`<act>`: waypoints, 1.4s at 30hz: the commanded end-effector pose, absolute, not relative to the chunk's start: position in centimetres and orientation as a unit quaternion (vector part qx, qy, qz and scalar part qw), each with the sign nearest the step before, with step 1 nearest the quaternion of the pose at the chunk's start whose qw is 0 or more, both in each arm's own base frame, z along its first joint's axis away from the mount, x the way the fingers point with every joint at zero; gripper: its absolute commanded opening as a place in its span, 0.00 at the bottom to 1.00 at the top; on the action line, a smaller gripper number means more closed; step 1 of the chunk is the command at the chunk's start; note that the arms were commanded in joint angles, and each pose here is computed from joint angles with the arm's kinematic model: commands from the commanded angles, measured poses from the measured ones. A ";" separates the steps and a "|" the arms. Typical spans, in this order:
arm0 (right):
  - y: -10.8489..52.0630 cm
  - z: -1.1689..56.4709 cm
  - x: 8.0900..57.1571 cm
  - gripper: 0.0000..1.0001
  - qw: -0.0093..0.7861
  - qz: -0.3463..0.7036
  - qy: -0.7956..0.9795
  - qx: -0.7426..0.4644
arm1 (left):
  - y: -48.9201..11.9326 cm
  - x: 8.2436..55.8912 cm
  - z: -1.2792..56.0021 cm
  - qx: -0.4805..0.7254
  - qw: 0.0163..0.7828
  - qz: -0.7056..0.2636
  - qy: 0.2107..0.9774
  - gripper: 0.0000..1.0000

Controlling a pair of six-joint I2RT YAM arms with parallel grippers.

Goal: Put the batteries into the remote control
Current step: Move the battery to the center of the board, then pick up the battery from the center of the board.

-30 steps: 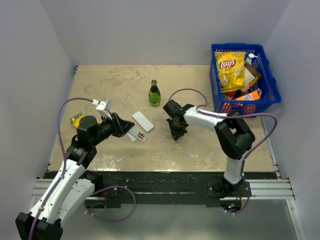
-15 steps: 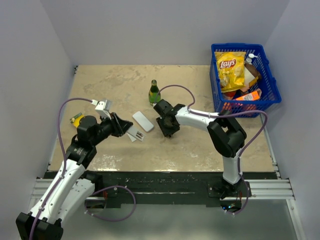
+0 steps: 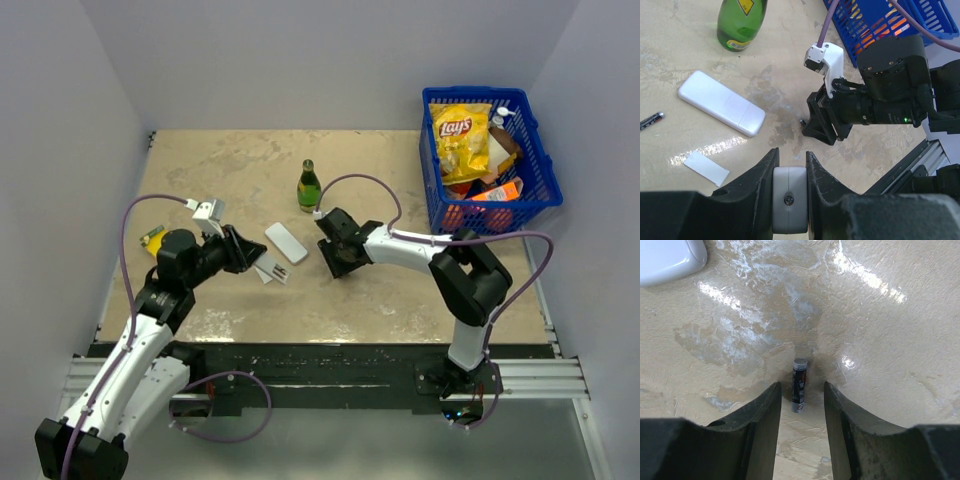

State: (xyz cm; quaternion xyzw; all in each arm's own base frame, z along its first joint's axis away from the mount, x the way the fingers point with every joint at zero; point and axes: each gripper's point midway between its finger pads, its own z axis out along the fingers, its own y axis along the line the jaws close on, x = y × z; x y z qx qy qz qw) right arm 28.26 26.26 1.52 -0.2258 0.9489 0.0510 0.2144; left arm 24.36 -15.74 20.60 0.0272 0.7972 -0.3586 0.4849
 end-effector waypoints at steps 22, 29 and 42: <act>23.7 -1.1 23.9 0.27 0.131 0.016 0.958 -0.253 | -16.1 24.6 21.5 0.037 0.497 -0.376 0.781 0.00; 24.1 -1.2 23.7 0.14 0.130 0.019 0.956 -0.262 | -16.3 24.6 21.2 0.031 0.492 -0.388 0.779 0.00; 26.9 5.2 23.4 0.00 0.199 0.091 0.923 -0.316 | -17.0 24.2 20.5 0.008 0.490 -0.438 0.754 0.00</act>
